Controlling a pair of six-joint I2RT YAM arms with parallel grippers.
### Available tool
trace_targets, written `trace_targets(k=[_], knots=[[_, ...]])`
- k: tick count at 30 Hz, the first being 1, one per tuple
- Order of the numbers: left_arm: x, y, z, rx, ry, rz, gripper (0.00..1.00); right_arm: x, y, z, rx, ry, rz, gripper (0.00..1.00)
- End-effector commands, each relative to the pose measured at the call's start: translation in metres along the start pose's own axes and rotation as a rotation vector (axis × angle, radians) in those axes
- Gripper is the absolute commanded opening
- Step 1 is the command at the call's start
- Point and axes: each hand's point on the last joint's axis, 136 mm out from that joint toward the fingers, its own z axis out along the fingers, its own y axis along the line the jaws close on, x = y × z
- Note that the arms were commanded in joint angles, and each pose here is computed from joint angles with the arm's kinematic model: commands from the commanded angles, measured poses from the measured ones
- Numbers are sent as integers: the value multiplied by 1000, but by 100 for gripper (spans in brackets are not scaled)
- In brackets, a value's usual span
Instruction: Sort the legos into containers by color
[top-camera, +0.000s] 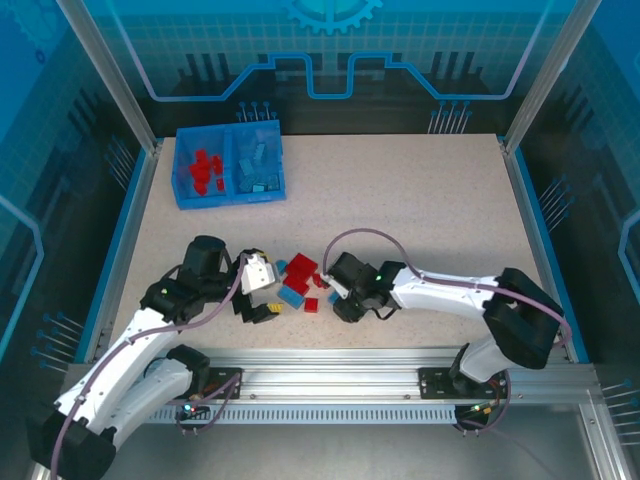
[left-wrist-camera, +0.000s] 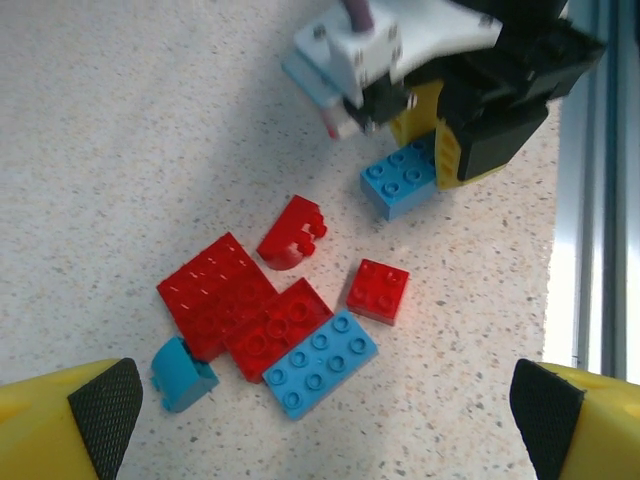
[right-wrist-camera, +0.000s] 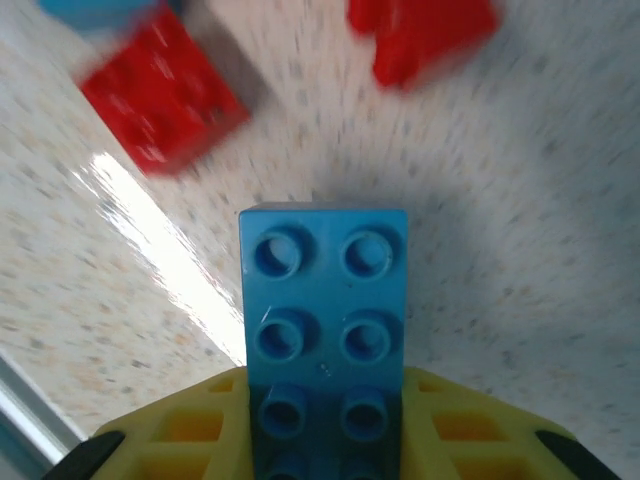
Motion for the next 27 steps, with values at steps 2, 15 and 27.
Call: trace_targets(k=[2,15,27], knots=[[-16,24,-10,-148,-109,55,99,-76,-10,-60,-4,-266,55,26],[-27,137,-79,-649,-261,-354,99,-277,-96,-73,-15,-565,182,26],[-3,173,-103,-849,-226,-640,99,-376,-145,8,-42,-579,202,27]])
